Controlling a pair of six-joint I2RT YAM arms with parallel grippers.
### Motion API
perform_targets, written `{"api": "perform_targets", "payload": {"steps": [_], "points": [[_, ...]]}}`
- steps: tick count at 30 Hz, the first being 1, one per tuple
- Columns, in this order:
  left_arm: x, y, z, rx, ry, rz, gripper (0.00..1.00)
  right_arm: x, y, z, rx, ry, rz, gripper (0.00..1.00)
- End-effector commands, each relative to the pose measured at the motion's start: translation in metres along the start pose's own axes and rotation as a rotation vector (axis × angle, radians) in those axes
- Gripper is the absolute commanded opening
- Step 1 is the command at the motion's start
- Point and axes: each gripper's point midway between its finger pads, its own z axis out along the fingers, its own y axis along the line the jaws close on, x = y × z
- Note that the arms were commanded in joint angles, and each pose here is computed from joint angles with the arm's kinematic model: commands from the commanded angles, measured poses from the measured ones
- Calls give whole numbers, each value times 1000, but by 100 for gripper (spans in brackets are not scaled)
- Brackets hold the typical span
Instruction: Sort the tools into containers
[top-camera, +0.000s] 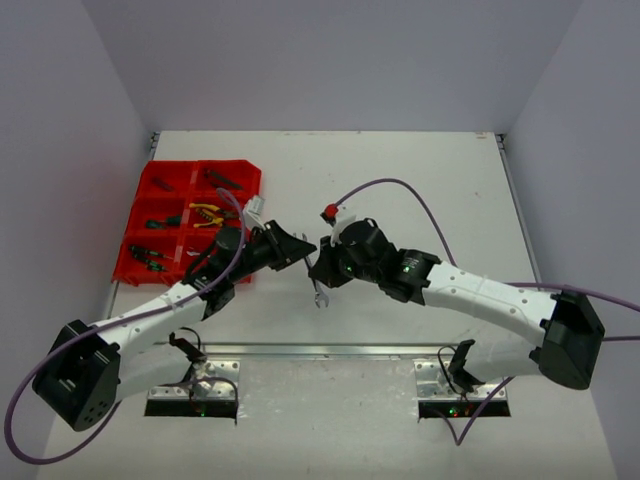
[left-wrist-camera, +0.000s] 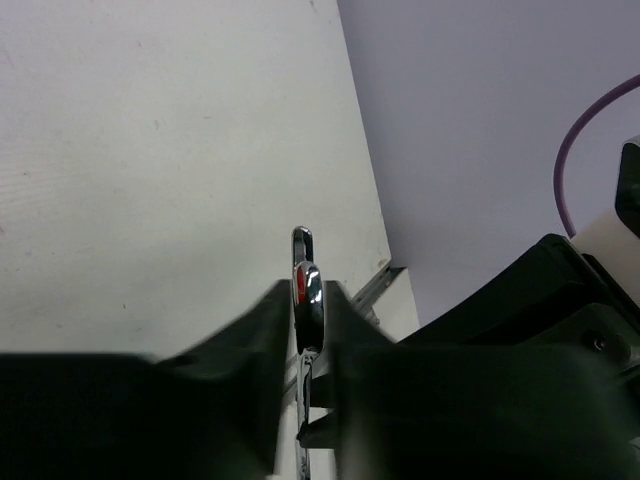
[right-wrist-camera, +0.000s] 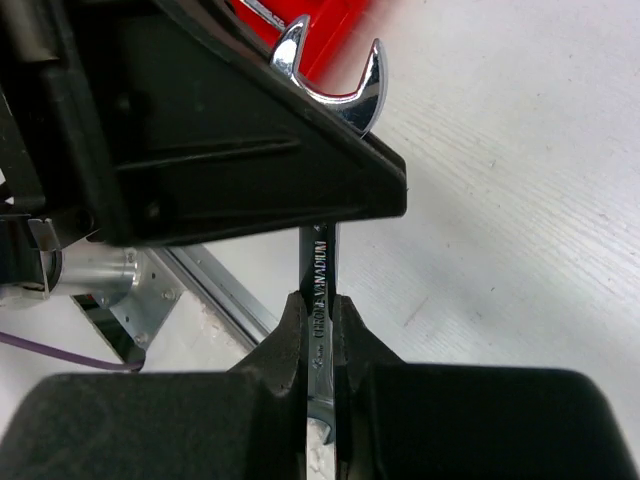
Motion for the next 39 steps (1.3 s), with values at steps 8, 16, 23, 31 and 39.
{"api": "perform_targets", "payload": {"steps": [8,16,23,31,39], "points": [[-84,36,-28,-365,-321,91,0,-21,-41,-23,235,-145,107,99],[-182,143,-148,-906,-706,-58,0,-2,-81,-58,309,-189,159,99],[-213,159,-183,-1043,-865,-108,0,6,-90,-76,299,-215,145,99],[-201,166,-180,-1003,-863,-115,6,7,-95,-82,305,-227,117,99],[-189,157,-176,-930,-822,-107,98,7,-96,-80,308,-221,123,99]]}}
